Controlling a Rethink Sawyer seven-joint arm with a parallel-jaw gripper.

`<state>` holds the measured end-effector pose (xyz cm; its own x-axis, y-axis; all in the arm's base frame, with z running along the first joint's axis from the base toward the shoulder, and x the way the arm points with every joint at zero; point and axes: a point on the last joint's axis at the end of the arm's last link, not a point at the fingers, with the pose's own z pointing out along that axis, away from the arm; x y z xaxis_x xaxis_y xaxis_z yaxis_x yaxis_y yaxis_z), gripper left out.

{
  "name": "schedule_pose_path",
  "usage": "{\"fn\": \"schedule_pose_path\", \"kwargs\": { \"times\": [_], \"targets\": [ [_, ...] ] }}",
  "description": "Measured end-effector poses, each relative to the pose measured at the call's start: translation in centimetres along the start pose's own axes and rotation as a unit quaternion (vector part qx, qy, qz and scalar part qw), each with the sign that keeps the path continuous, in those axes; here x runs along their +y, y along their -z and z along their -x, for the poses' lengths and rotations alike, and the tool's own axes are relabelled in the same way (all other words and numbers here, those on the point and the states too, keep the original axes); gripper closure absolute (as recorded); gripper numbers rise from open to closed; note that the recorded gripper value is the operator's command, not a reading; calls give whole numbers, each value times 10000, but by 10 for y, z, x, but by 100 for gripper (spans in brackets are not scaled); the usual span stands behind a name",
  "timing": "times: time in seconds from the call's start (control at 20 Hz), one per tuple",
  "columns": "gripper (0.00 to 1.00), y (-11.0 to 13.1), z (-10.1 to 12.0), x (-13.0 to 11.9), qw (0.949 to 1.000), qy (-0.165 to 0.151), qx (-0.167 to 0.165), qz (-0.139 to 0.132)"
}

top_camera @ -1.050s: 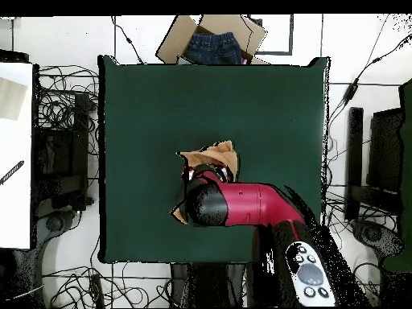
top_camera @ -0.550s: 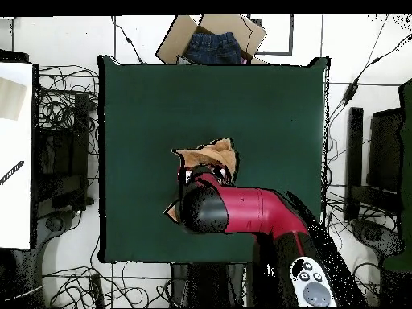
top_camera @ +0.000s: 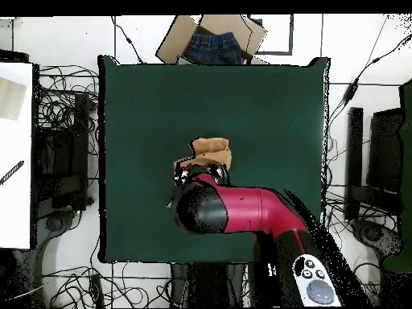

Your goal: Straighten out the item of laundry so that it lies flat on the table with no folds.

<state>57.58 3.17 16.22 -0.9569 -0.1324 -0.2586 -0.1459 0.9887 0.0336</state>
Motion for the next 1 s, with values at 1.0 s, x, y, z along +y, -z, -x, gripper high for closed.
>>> {"fn": "schedule_pose_path", "kwargs": {
  "times": [1.0],
  "targets": [
    [0, -1, -2, 7, 10000, 56, 23, 64]
  ]
}}
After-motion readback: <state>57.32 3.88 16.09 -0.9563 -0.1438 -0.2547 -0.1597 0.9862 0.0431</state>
